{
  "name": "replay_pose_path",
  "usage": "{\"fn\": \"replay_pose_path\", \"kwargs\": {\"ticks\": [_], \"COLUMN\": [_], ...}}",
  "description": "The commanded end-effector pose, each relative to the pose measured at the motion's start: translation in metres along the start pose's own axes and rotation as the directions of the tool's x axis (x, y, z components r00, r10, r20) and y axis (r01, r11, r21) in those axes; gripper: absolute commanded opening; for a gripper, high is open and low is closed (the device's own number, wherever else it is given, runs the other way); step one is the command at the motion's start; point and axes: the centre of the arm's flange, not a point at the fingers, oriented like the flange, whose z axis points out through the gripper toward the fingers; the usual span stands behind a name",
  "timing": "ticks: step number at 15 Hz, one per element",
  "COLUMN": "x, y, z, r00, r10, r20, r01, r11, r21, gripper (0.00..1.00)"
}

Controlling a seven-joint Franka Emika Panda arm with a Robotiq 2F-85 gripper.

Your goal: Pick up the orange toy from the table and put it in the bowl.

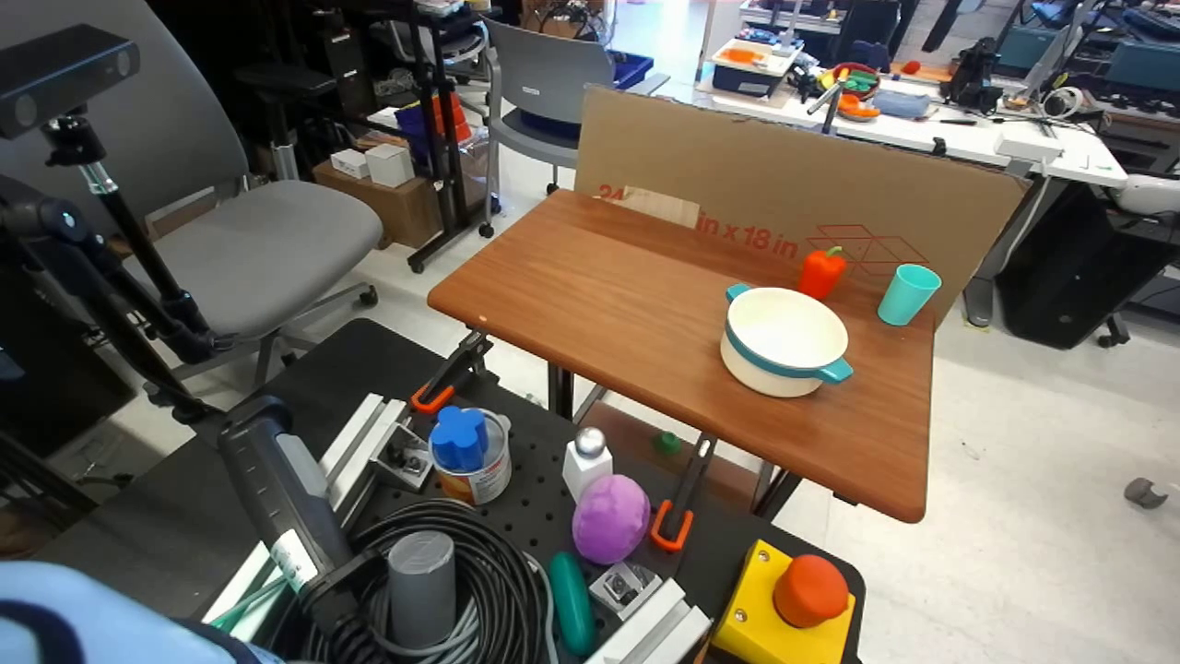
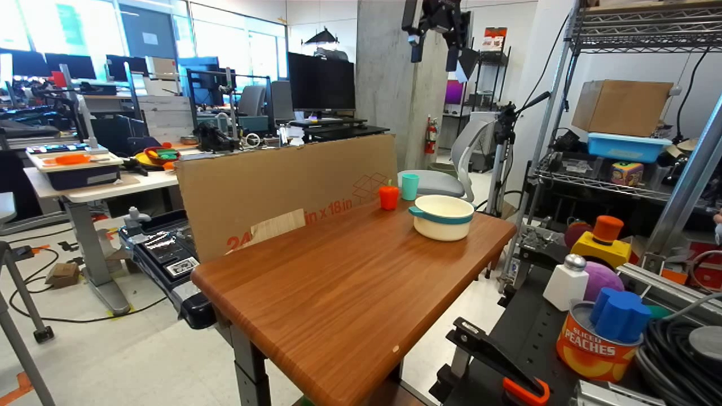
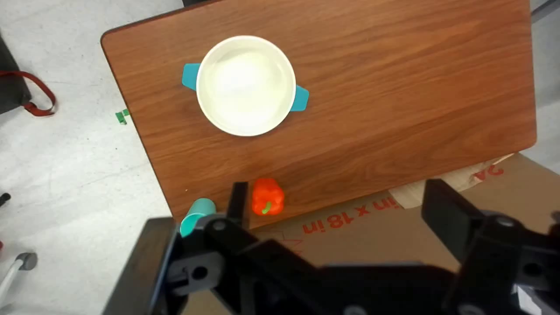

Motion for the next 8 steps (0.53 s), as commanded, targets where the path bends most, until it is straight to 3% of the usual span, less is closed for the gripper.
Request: {"fn": "replay_pose_path", "kwargs": {"ticks": [1, 8], "x": [0.058, 0.123], "y": [0.011, 0.033], "z": [0.002, 0.068], "r00": [0.999, 0.989], "r10": [0.05, 0.147], "r20": [-0.007, -0.002], "r01": [-0.05, -0.146], "r11": [0.999, 0.985], "r21": [-0.015, -0.096], "gripper": [1.0, 1.0]}}
